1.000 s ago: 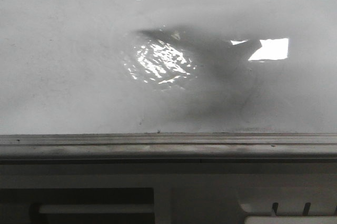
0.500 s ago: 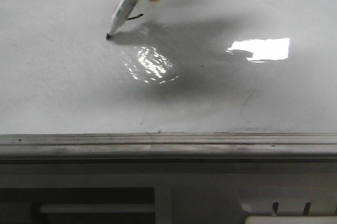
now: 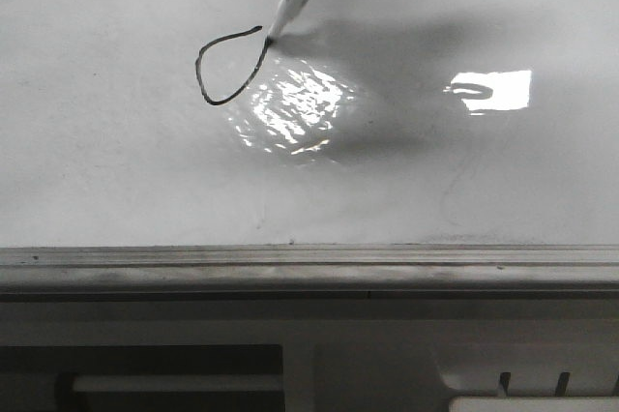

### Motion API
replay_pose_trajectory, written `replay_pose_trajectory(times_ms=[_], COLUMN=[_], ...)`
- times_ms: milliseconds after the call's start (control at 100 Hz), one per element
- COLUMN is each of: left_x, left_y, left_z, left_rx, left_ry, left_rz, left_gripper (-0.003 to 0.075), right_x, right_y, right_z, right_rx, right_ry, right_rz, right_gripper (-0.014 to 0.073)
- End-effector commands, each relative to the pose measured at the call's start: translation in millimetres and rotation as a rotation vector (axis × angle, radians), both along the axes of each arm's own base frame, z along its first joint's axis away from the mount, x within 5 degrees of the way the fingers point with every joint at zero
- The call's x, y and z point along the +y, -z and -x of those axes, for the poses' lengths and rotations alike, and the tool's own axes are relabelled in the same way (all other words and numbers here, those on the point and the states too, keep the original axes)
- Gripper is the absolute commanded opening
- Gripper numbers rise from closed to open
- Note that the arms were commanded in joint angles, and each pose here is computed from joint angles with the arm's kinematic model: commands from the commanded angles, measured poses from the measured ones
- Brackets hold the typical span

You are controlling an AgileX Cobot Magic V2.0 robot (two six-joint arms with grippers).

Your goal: Write number 9 on whiteboard

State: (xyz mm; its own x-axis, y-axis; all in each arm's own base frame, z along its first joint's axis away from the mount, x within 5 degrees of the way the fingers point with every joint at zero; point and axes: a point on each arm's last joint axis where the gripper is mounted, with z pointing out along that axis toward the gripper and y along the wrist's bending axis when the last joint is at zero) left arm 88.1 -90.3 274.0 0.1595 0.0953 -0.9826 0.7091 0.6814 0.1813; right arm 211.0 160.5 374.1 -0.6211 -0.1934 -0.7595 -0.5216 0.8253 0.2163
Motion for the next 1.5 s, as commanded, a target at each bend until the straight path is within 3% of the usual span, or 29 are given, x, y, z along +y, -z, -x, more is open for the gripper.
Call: replay_pose_trajectory(times_ms=[0, 130, 390, 540, 770, 980, 1250, 1320, 1490], left_x=[-1, -1, -5, -21, -49, -60, -63, -63, -63], left_y=[-14, -14, -13, -4, 14, 21, 17, 17, 18], left_z=[0, 0, -1, 3, 10, 4, -2, -2, -2], left_rx=[-0.036, -0.036, -0.017, 0.017, 0.044, 0.064, 0.092, 0.094, 0.097], left_ry=[0.004, 0.004, 0.029, 0.129, 0.287, 0.302, 0.27, 0.269, 0.269], left_rz=[0.075, 0.075, 0.087, 0.027, -0.092, -0.084, 0.038, 0.035, 0.031], left_gripper=[0.0313, 0.0313, 0.0313, 0.0314, 0.0314, 0.0314, 0.0309, 0.0266, 0.0048], right_x=[0, 6, 23, 33, 47, 48, 47, 47, 47], right_y=[12, 30, 3, -2, 1, 2, 4, 4, 5], right_z=[5, 13, 34, 51, 62, 65, 67, 67, 67], right_rx=[0.013, 0.062, 0.003, 0.033, 0.046, 0.055, 0.086, 0.083, 0.086], right_ry=[-0.011, -0.033, -0.125, -0.188, -0.255, -0.265, -0.274, -0.273, -0.274], right_rz=[-0.002, -0.011, -0.109, -0.16, -0.162, -0.159, -0.137, -0.139, -0.136], right_gripper=[-0.0069, -0.0069, -0.0069, -0.0069, -0.0069, -0.0069, -0.0069, -0.0069, -0.0069])
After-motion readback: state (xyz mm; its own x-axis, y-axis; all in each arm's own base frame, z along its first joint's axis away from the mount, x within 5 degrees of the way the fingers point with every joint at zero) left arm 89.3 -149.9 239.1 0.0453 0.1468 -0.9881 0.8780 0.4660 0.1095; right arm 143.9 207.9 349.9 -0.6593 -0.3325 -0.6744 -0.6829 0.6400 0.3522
